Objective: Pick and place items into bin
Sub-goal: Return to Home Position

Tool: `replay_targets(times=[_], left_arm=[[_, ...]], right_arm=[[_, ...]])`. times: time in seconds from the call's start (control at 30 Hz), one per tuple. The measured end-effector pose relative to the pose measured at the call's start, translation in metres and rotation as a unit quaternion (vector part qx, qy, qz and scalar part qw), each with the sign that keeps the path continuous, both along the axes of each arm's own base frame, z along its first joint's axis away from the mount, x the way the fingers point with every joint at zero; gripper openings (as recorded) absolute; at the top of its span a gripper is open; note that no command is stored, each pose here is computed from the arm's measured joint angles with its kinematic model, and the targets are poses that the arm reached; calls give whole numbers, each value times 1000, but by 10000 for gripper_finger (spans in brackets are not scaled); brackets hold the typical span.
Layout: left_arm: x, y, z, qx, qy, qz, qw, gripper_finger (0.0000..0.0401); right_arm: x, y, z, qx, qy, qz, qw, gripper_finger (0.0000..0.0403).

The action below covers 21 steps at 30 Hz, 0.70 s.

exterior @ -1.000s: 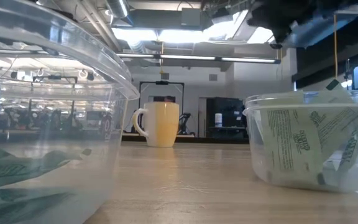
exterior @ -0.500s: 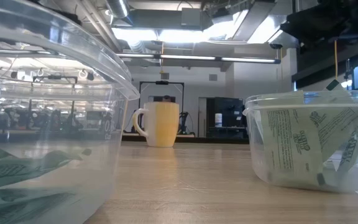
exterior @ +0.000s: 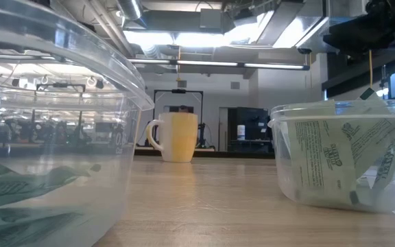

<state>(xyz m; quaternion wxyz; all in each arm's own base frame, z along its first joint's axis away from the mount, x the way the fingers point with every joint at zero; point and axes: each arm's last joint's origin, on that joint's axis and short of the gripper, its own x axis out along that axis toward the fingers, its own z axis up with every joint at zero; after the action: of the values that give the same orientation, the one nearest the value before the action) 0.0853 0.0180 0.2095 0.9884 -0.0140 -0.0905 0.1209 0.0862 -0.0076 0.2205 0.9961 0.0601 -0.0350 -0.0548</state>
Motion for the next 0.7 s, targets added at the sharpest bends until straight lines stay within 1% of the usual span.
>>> replay_targets(times=[0.1,0.27,0.33,0.57,0.7], left_arm=[[-1,4,0,-7,-2,22,1000,70],[-1,6,-1,-18,-1,9,1000,70],[0,6,-4,-17,-5,9,1000,70],[6,8,-22,-17,-20,12,1000,70],[7,8,-28,-30,-4,16,999,70]], right_arm=[[-6,0,-3,4,4,0,1000,120],[-5,0,-5,6,12,-14,1000,120],[-2,-1,-12,6,8,-23,1000,120],[8,-2,-37,4,-24,-23,999,120],[10,-2,-45,4,-22,-23,999,120]])
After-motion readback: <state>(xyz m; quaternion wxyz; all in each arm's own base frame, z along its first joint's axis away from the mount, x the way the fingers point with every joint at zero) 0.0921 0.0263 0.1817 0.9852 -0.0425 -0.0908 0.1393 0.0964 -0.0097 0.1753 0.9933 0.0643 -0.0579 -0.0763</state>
